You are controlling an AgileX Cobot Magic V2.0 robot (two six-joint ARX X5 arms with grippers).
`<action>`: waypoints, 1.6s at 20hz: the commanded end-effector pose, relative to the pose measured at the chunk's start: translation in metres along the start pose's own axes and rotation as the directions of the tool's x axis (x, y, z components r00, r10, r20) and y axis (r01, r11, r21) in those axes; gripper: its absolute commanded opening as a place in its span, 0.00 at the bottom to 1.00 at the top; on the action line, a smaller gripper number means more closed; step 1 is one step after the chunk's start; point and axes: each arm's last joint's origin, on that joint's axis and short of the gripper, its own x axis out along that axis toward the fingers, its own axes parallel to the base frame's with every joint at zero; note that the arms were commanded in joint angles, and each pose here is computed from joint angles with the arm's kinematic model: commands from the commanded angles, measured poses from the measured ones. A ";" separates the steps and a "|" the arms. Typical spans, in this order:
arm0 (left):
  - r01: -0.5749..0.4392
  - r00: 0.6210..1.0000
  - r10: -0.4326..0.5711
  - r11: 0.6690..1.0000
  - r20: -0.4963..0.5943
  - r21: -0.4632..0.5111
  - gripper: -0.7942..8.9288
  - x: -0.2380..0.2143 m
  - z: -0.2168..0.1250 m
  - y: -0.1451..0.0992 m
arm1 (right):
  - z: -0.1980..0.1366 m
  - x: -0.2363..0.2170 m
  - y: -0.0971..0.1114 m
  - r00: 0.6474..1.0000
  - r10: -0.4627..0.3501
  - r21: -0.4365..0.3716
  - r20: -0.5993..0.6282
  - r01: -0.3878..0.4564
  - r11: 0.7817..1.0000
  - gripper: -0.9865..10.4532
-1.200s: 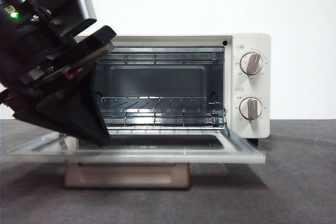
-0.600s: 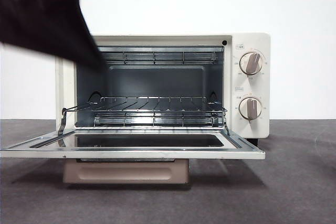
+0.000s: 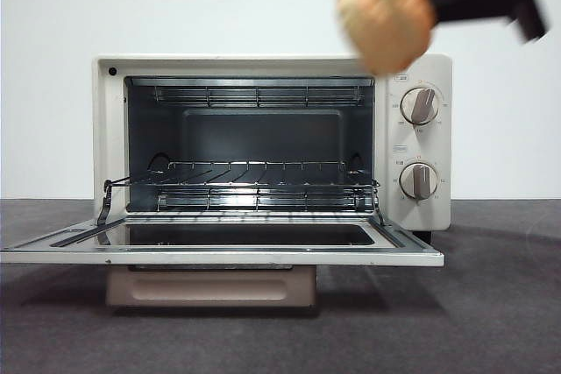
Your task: The left arm flap open the oven, the right arm pick bread and place it into oven, the left arm flap close the oven
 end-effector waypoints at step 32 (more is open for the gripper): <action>-0.066 0.998 0.066 0.997 -0.008 0.031 0.09 -0.033 0.012 -0.002 | 0.038 0.126 -0.025 0.926 -0.340 0.072 0.162 0.332 0.940 0.43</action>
